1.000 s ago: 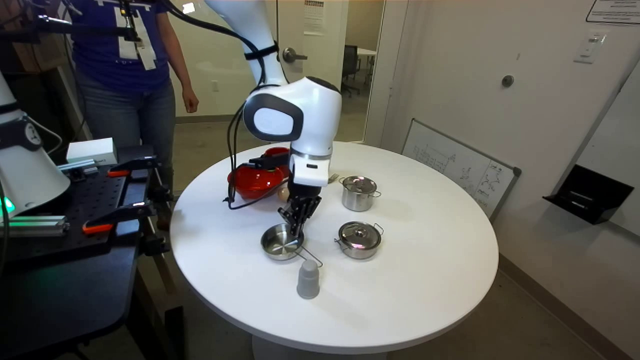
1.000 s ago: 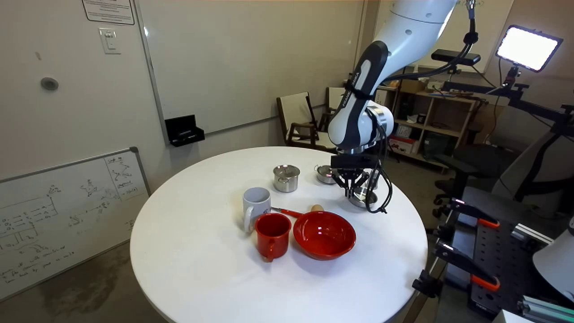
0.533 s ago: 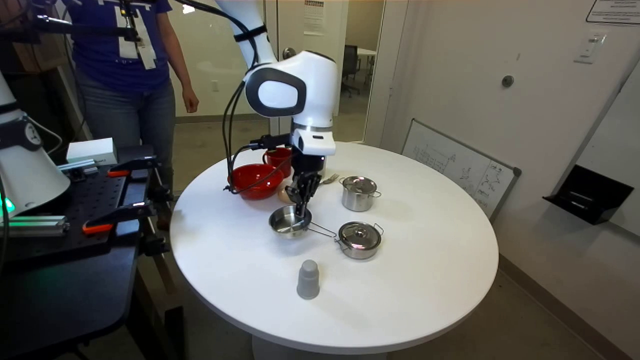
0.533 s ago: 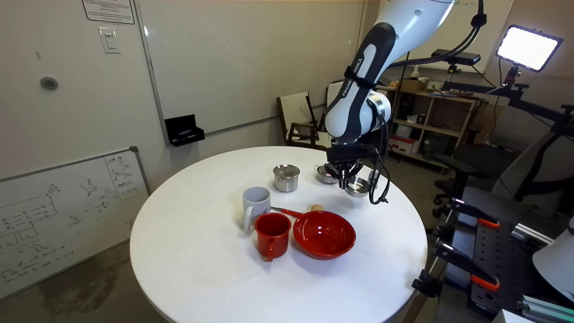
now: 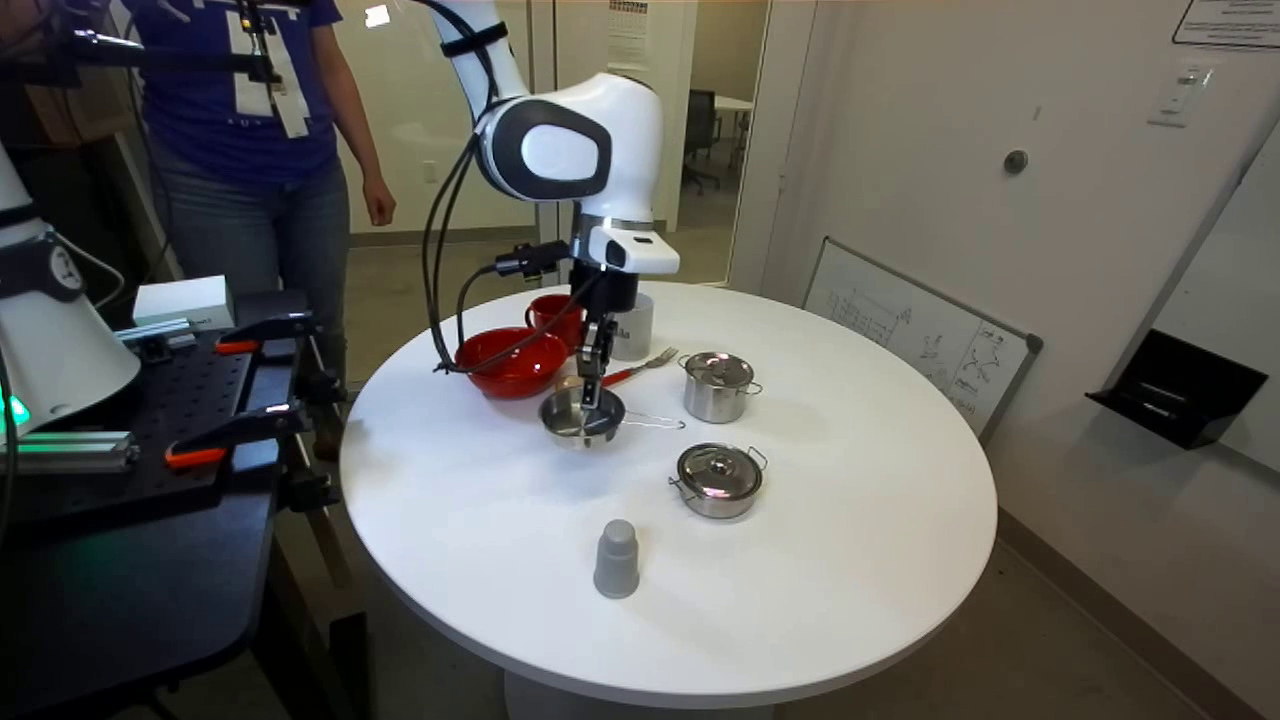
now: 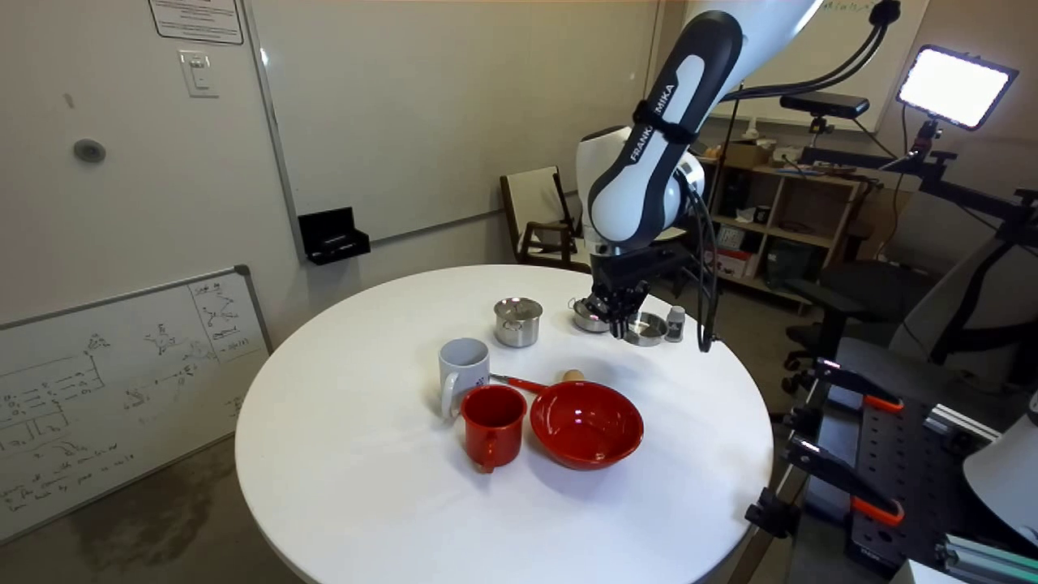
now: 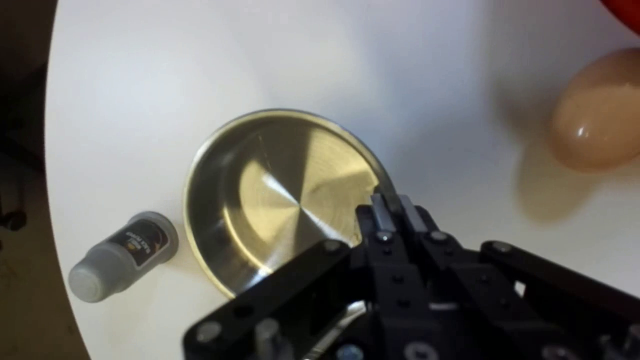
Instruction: Move the pan away from you
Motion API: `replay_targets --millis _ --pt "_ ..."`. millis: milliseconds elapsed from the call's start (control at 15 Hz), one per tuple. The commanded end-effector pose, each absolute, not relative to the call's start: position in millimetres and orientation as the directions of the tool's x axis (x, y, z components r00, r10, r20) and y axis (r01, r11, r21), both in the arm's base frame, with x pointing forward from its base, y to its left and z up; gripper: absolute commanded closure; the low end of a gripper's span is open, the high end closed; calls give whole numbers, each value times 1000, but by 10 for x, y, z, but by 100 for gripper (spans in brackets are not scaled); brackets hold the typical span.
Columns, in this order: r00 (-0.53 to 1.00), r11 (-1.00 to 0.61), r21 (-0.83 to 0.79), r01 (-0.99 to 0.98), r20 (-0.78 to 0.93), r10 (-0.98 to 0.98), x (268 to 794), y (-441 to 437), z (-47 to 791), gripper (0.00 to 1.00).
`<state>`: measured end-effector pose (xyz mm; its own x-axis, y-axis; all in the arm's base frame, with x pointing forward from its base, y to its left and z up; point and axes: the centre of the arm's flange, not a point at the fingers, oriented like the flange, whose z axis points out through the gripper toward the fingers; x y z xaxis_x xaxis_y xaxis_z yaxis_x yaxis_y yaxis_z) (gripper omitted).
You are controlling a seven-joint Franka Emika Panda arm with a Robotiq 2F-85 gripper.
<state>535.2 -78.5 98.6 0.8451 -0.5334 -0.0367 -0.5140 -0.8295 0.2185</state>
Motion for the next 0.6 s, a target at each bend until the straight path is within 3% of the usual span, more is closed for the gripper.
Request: replay_targets --millis 0,533 --pt "928 -915 227 -335 -90 -362 5325 -626 1051 99" --pt "983 -981 178 73 -180 41 5295 -417 942 99"
